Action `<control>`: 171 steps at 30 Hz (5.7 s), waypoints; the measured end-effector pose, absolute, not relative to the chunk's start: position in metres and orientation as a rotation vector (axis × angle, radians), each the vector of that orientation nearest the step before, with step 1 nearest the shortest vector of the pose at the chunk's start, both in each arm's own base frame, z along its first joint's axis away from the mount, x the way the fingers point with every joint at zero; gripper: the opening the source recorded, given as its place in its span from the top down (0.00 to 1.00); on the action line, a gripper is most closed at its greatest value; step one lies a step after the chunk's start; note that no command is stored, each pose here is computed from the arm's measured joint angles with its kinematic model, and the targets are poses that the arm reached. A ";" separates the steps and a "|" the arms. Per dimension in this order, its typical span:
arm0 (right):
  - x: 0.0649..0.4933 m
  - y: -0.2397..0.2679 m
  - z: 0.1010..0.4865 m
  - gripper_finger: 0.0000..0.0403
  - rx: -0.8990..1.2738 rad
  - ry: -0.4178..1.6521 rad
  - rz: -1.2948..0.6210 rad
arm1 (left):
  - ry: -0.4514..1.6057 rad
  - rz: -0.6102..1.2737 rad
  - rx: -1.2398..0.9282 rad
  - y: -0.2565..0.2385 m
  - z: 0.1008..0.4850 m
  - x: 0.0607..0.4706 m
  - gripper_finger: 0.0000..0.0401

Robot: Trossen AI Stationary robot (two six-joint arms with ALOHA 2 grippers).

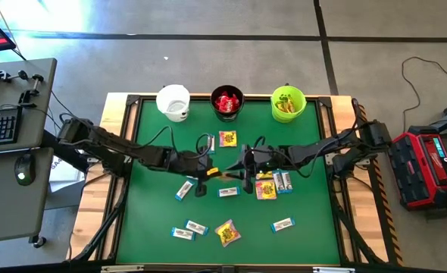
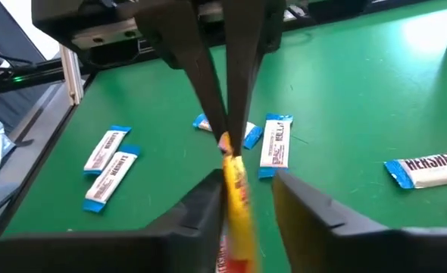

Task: Sort candy by brand, put in halloween buckets
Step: Put the yellow candy into the green bucket

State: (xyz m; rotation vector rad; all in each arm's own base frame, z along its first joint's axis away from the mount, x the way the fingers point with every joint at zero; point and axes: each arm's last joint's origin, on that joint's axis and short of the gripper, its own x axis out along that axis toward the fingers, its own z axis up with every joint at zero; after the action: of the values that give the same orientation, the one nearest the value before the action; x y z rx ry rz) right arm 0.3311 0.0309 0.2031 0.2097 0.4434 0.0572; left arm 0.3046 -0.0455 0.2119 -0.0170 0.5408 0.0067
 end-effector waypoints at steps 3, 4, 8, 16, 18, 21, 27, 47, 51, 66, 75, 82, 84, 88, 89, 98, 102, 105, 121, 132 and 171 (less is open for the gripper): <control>0.331 0.031 0.203 0.94 0.205 0.443 0.058 | 0.534 0.018 -0.023 -0.042 0.213 0.305 1.00; 0.331 0.031 0.203 0.97 0.198 0.443 0.059 | 0.534 0.023 -0.032 -0.041 0.212 0.306 1.00; 0.331 0.031 0.203 0.97 0.199 0.439 0.059 | 0.534 0.034 -0.048 -0.039 0.212 0.306 0.98; 0.332 0.024 0.204 0.99 0.250 0.434 0.022 | 0.535 0.023 0.016 -0.038 0.212 0.306 0.82; 0.332 0.021 0.204 0.99 0.268 0.432 0.001 | 0.537 0.023 0.042 -0.036 0.212 0.306 0.76; 0.332 0.016 0.204 1.00 0.280 0.429 -0.023 | 0.538 0.045 0.045 -0.028 0.212 0.307 0.68; 0.333 0.009 0.204 1.00 0.277 0.426 -0.044 | 0.508 0.110 0.011 -0.009 0.209 0.307 0.57; 0.300 -0.095 0.220 1.00 0.274 0.456 -0.381 | 0.335 0.210 -0.130 0.017 0.186 0.291 0.53; 0.281 -0.113 0.231 1.00 0.242 0.463 -0.581 | 0.319 0.220 -0.168 0.022 0.187 0.291 0.53; 0.221 -0.137 0.263 1.00 0.208 0.451 -1.121 | 0.192 0.015 -0.146 0.023 0.203 0.293 0.54; 0.184 -0.177 0.251 1.00 0.253 0.615 -1.267 | 0.172 0.013 -0.208 0.022 0.205 0.294 0.54; 0.179 -0.209 0.219 1.00 0.194 0.823 -1.250 | 0.172 0.020 -0.191 0.022 0.205 0.294 0.54; 0.179 -0.215 0.211 1.00 0.193 0.865 -1.230 | 0.171 0.027 -0.187 0.023 0.205 0.294 0.54; 0.179 -0.218 0.204 0.94 0.194 0.900 -1.213 | 0.172 0.029 -0.186 0.023 0.205 0.294 0.54; 0.179 -0.218 0.204 0.90 0.189 0.904 -1.209 | 0.172 0.029 -0.186 0.023 0.205 0.294 0.54; 0.187 -0.200 0.230 0.54 0.132 0.780 -1.178 | 0.200 0.076 -0.199 0.024 0.201 0.293 0.54; 0.197 -0.176 0.251 0.49 0.136 0.653 -1.053 | 0.212 0.094 -0.197 0.025 0.200 0.293 0.54; 0.208 -0.150 0.255 0.50 0.123 0.585 -0.897 | 0.216 0.091 -0.183 0.024 0.200 0.293 0.54; 0.227 0.051 0.195 0.53 -0.010 0.551 -0.252 | 0.219 0.085 -0.163 0.024 0.200 0.293 0.54; 0.233 0.133 0.168 0.53 -0.141 0.801 -0.194 | 0.221 0.084 -0.157 0.024 0.200 0.293 0.54; 0.276 0.167 0.125 1.00 -0.356 1.126 -0.290 | 0.220 0.084 -0.155 0.024 0.200 0.293 0.54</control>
State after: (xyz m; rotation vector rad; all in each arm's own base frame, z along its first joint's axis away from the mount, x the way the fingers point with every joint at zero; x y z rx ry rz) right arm 0.2765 0.1674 0.1249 -0.3565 1.1256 -0.2904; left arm 0.2928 0.0238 0.1997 -0.1554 0.2197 0.0842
